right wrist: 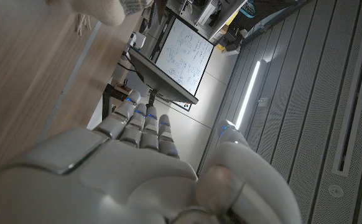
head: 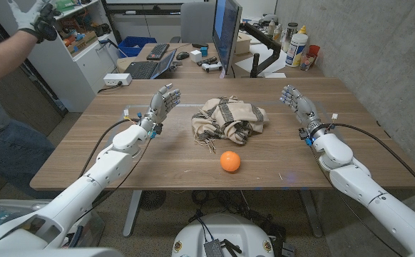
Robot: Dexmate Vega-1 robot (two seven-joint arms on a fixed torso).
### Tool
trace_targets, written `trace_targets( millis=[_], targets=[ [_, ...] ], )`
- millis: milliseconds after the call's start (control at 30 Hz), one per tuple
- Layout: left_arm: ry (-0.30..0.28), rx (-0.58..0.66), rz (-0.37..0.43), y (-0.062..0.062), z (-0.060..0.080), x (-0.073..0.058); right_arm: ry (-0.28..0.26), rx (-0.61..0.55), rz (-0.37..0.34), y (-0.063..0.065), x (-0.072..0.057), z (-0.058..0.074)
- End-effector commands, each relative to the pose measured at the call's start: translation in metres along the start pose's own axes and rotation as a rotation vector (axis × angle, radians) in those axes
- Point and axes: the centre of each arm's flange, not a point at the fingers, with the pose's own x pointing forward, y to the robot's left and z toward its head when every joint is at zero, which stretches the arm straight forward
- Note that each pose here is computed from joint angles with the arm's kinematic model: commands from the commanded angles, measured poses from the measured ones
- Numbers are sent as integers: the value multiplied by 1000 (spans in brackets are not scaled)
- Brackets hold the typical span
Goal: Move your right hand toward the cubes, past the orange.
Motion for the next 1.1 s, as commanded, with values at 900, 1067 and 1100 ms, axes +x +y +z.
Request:
trace_targets(
  millis=[900,1067,1100],
  targets=[
    [30,62,44,-21,31,-35,-80,-107,72,-31,-28,15],
    [48,67,57,-21,29,-39,-98,-134,72,-33,-31,14],
    [52,64,58,-21,29,-39,-103,-139,73,-34,-32,14]
  ],
)
